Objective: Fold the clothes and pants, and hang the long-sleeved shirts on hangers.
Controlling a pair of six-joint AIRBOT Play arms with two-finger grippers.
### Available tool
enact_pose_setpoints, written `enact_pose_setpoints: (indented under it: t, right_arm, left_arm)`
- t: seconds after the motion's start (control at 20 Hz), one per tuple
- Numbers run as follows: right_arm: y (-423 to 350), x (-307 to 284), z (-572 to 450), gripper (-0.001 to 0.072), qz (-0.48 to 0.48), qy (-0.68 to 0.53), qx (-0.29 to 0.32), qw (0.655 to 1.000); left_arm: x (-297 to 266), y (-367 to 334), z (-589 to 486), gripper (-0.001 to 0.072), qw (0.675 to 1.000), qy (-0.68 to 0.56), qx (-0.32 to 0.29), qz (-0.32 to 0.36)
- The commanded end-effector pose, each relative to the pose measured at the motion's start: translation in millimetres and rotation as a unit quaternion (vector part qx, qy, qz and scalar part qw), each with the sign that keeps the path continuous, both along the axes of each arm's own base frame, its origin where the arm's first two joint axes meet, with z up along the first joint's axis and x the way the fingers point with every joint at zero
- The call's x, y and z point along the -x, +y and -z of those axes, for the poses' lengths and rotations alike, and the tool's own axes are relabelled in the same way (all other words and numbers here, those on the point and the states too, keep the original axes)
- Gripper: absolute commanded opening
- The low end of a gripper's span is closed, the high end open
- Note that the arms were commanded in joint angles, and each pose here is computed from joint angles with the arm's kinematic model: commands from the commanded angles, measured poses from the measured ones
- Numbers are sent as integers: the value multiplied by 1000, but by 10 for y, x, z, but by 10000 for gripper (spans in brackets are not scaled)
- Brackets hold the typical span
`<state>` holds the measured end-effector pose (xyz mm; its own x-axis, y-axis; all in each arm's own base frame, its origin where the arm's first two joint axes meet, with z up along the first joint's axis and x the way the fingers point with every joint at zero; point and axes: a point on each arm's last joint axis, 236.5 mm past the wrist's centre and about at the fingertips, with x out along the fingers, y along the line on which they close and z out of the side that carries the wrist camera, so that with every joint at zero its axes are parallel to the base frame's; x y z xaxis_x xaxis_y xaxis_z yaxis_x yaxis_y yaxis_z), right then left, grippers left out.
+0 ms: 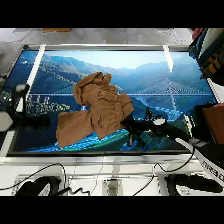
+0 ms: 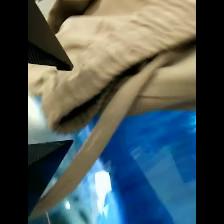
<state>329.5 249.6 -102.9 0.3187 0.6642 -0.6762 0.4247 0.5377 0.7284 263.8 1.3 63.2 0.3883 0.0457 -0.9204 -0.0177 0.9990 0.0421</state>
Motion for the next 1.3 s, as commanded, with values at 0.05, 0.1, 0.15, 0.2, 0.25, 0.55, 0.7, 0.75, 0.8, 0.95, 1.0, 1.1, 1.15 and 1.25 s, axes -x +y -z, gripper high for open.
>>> enact_pose_setpoints:
  t: [0.05,0.1,0.15,0.2,0.25,0.55,0.7,0.75,0.8,0.95,1.0,1.1,1.15,1.25]
  right_arm:
    - [96,-131,40,427,13,20,-12,1000]
    - [92,-177,16,420,12,10,-8,1000]
    - [105,-214,-21,344,4,-1,-5,1000]
    - [129,-244,-68,239,-8,-14,-4,1000]
    - [162,-271,-127,143,-21,-27,-6,999]
    - [352,-321,-438,28,-106,-85,-9,991]
    - [379,-325,-501,28,-132,-99,-1,986]
    - [387,-316,-512,28,-138,-101,-1,985]
    - [389,-304,-514,28,-143,-101,0,985]
    - [362,-287,-475,28,-152,-104,12,983]
    - [356,-286,-468,28,-154,-105,15,982]
    - [350,-291,-466,29,-154,-106,16,982]
    - [350,-290,-465,29,-154,-106,16,982]
    - [350,-288,-464,29,-155,-106,16,982]
  left_arm:
    - [321,31,545,530,999,43,0,-14]
    - [305,27,615,530,999,39,4,-22]
    - [278,23,671,529,999,32,9,-33]
    - [262,21,711,529,999,27,12,-37]
    - [256,19,745,529,999,25,12,-37]
    - [219,42,943,528,996,46,22,-68]
    - [279,8,1211,527,986,105,70,-105]
    - [286,-36,1277,527,983,120,95,-104]
    - [287,-15,1310,526,980,126,109,-107]
    - [321,172,1302,479,974,124,131,-139]
    - [331,118,1312,478,970,124,159,-137]
    - [359,-83,1383,479,959,120,223,-129]
    - [415,-135,1463,479,954,123,237,-132]
    - [544,-229,1605,478,951,135,248,-123]
